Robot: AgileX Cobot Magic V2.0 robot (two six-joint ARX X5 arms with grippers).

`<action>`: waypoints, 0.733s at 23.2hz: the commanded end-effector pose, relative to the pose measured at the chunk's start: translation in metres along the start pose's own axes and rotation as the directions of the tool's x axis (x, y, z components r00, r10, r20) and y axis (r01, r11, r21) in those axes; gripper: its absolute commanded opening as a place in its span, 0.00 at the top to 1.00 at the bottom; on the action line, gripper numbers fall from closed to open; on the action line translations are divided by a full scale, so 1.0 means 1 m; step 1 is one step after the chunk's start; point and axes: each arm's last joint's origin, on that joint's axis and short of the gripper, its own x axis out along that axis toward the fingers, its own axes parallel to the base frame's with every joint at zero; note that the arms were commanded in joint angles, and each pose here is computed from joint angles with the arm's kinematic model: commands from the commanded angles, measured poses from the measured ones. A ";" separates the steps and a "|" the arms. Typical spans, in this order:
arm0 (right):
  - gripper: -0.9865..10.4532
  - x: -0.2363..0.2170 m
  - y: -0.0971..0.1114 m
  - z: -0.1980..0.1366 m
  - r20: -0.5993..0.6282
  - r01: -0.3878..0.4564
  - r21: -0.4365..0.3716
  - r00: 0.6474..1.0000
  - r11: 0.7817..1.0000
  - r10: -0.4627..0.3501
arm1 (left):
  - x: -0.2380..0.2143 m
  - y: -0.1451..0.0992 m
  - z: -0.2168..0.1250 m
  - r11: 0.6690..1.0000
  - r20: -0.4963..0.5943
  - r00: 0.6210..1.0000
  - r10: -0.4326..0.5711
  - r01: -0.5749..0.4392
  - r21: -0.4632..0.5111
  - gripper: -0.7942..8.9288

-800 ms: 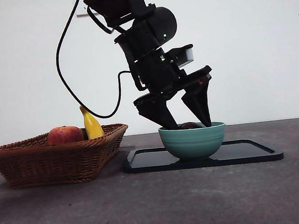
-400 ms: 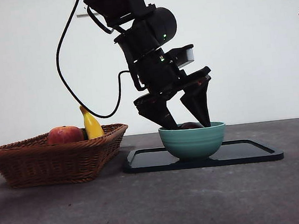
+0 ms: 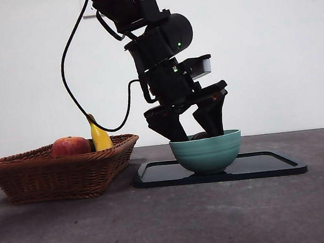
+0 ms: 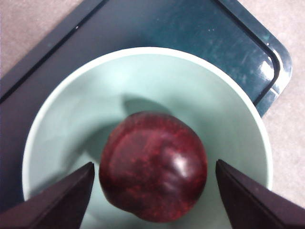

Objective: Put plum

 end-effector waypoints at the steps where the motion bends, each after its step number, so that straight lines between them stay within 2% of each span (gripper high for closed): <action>1: 0.74 0.000 0.001 0.002 0.005 -0.004 -0.021 1.000 1.000 0.005 | 0.009 -0.004 0.003 1.000 -0.002 1.000 -0.003 0.003 0.022 0.58; 4: 0.74 0.000 0.001 0.002 0.005 -0.004 -0.021 1.000 1.000 0.005 | 0.009 -0.005 0.004 1.000 0.005 1.000 -0.003 0.003 0.025 0.59; 7: 0.74 0.000 0.001 0.002 0.005 -0.004 -0.021 1.000 1.000 0.005 | 0.009 -0.005 0.004 1.000 0.007 1.000 -0.003 0.003 0.026 0.67; 17: 0.74 0.000 0.001 0.002 0.005 -0.004 -0.024 1.000 1.000 0.005 | -0.001 -0.002 0.013 1.000 0.035 0.999 0.003 -0.004 0.024 0.67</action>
